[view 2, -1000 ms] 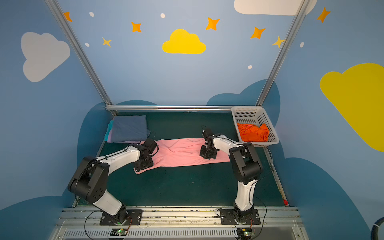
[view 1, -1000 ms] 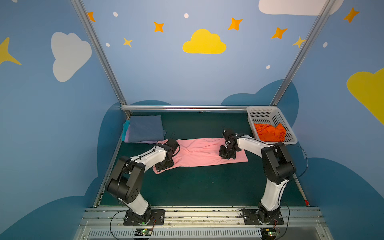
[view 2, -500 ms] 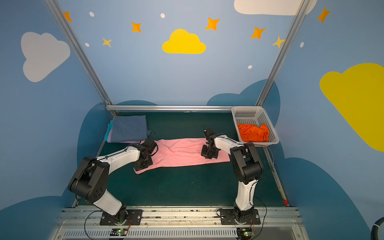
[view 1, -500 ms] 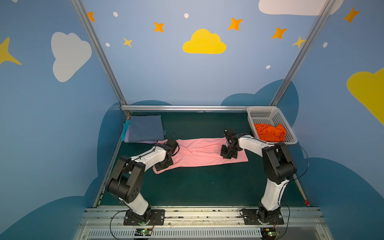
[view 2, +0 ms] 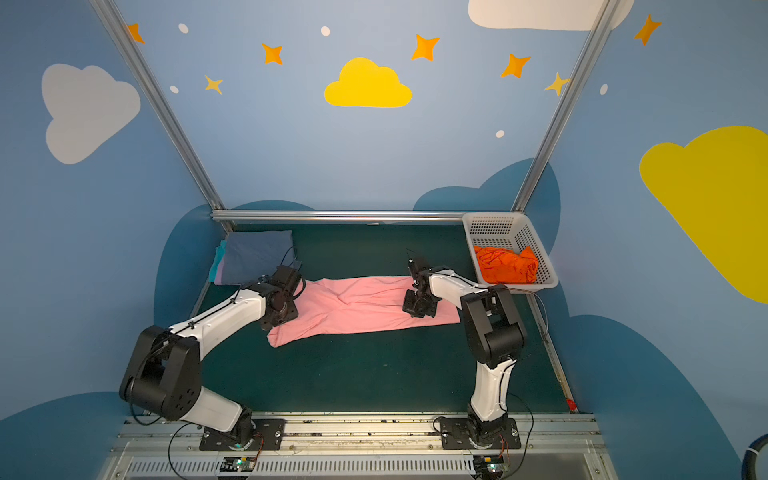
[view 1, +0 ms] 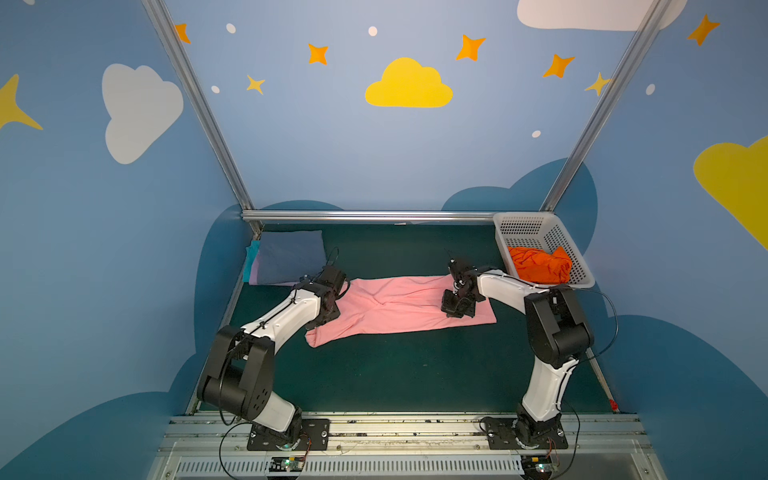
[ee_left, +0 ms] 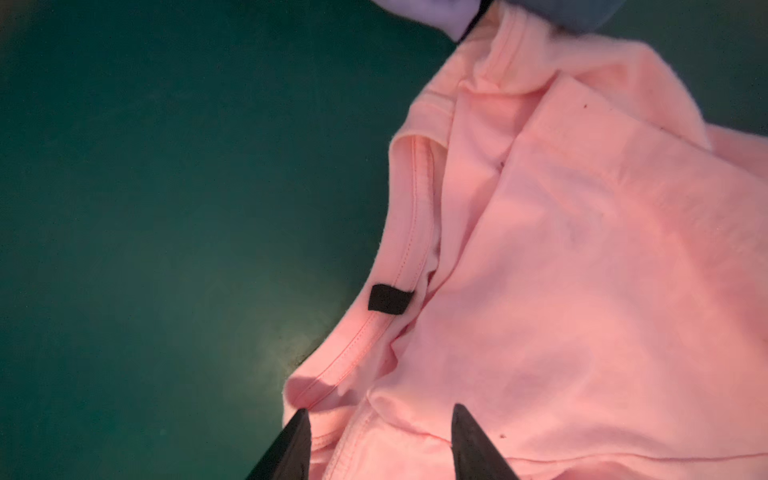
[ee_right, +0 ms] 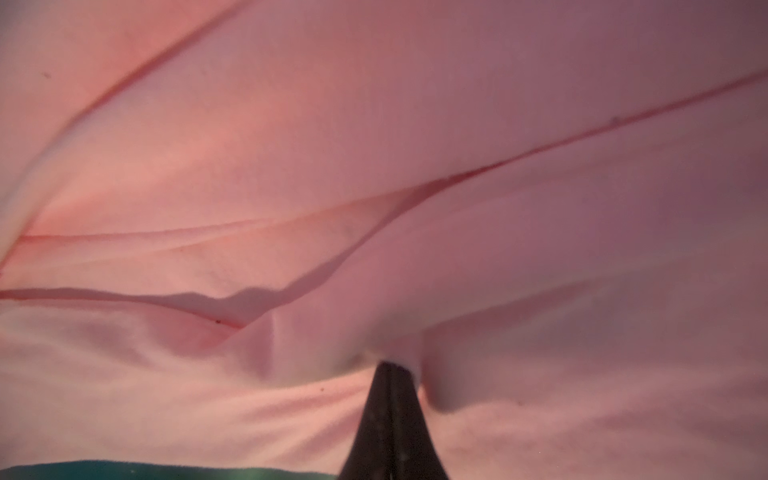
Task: Fold and stack the t-shirts
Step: 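Move the left gripper to the collar end while the right holds the shirt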
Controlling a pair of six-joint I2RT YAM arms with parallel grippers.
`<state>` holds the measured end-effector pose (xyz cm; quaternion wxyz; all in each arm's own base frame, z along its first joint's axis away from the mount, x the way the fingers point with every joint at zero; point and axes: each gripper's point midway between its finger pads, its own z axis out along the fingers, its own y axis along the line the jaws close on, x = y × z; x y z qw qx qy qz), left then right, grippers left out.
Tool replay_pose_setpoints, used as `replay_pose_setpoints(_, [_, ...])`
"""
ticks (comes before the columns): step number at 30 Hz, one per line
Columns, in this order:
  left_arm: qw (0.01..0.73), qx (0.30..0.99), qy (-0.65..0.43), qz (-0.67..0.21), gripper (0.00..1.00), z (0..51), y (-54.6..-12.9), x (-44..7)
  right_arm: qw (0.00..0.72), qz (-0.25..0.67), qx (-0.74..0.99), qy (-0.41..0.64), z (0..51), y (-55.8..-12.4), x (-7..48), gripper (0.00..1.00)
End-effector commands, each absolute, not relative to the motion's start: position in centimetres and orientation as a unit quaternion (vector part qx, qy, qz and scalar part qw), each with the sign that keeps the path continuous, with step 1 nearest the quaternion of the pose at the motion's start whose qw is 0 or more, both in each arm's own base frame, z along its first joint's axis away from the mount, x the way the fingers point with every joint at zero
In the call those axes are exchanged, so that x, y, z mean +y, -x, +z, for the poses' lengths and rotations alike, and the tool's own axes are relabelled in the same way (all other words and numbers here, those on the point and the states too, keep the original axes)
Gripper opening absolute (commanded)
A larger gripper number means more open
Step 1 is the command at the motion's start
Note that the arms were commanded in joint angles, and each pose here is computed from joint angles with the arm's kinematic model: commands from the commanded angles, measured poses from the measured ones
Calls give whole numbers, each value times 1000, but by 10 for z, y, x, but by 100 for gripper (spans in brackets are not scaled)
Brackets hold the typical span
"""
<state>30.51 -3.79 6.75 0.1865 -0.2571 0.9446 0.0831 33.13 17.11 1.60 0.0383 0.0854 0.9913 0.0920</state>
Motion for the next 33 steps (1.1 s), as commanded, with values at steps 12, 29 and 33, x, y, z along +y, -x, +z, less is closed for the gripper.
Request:
replay_pose_setpoints(12, [165, 948, 260, 84, 4, 39, -329, -35, -24, 12, 994, -103, -12, -303, 133, 1])
replay_pose_setpoints(29, [189, 939, 272, 86, 4, 51, -364, -30, -32, 14, 994, -105, -17, -302, 134, 1])
replay_pose_setpoints(33, [178, 942, 266, 103, 4, 39, -366, -27, -31, 15, 994, -105, -16, -303, 134, 1])
